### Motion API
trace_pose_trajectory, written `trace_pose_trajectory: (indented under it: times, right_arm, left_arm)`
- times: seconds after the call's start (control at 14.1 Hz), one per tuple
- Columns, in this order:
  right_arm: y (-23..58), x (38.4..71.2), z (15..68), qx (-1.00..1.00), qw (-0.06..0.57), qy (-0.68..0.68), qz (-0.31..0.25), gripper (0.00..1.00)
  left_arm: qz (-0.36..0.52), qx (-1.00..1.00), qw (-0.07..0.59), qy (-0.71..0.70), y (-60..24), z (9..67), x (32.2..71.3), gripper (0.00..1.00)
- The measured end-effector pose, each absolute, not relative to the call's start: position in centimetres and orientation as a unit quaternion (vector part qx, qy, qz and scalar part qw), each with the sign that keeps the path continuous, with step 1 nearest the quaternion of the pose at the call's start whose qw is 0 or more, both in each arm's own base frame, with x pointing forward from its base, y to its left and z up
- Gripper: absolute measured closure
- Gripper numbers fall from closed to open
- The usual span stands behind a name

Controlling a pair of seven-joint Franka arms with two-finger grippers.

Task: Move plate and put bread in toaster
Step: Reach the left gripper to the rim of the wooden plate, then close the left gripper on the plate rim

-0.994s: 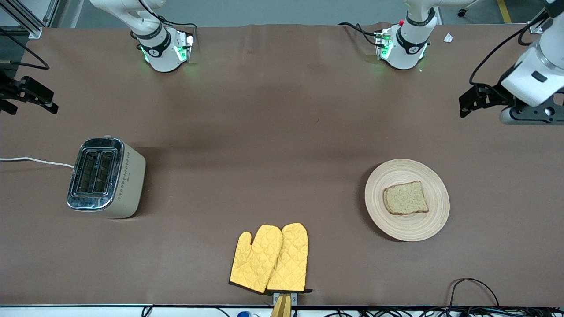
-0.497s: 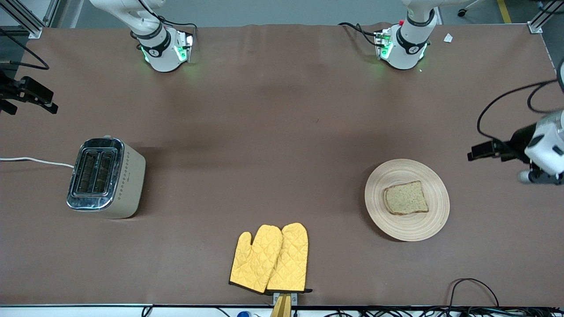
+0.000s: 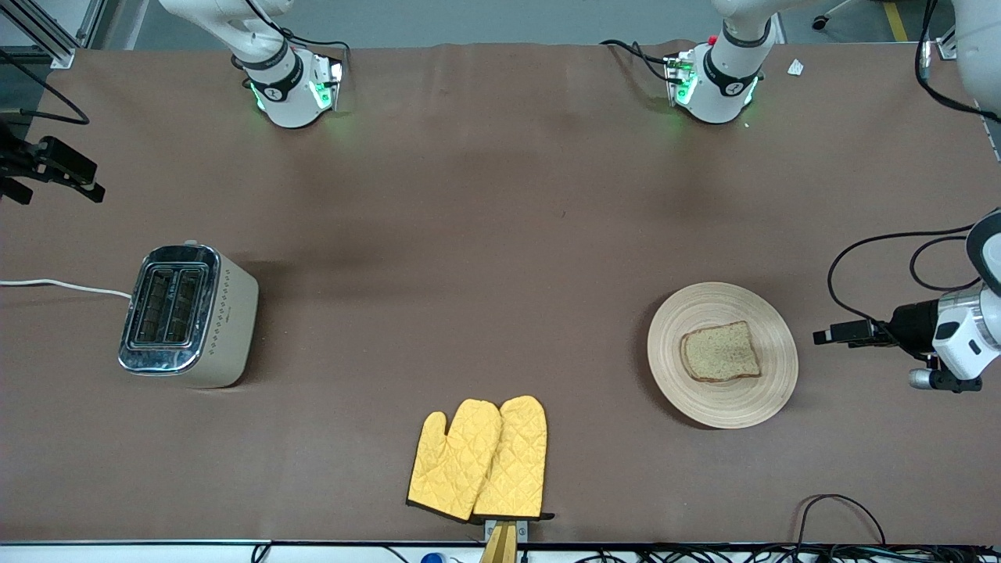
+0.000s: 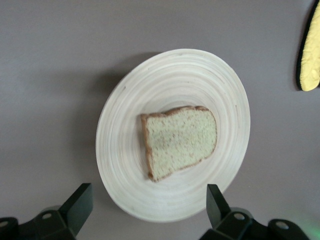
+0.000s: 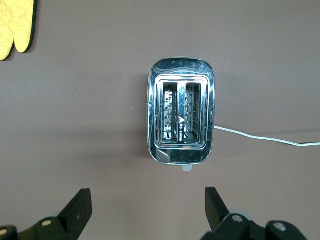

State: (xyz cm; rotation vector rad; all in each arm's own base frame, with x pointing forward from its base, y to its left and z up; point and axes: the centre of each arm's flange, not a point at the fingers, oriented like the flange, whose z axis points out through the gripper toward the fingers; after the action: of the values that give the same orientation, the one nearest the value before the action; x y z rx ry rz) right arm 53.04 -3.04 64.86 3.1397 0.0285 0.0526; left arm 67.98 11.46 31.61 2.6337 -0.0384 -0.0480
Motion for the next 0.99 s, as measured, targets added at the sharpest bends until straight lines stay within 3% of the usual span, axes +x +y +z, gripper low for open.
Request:
trace_pose_trajectory:
  times: [0.43, 0.5, 0.64, 0.85, 0.92, 0.99]
  right_arm:
    - [-2.9, 53.0, 64.8, 1.000, 0.001, 0.011, 0.017, 0.00]
    - [-2.8, 53.0, 64.8, 1.000, 0.001, 0.011, 0.017, 0.00]
    - [-2.8, 53.0, 64.8, 1.000, 0.001, 0.011, 0.017, 0.00]
    - [-2.8, 53.1, 64.8, 1.000, 0.001, 0.012, 0.017, 0.00]
    - [-2.8, 53.1, 64.8, 1.000, 0.001, 0.012, 0.017, 0.00]
    - [-2.8, 53.1, 64.8, 1.000, 0.001, 0.012, 0.017, 0.00]
  left_arm:
    - [0.004, 0.942, 0.333, -0.040, 15.1, 20.6, 67.1, 0.04]
    - [0.007, 0.939, 0.340, -0.044, 15.3, 19.4, 66.9, 0.15]
    - [0.010, 0.936, 0.349, -0.050, 15.2, 18.2, 66.8, 0.22]
    - [0.012, 0.932, 0.356, -0.061, 14.8, 17.3, 66.8, 0.52]
    - [0.010, 0.932, 0.357, -0.062, 14.8, 16.9, 66.7, 0.52]
    - [0.008, 0.931, 0.359, -0.061, 14.7, 16.4, 66.6, 0.62]
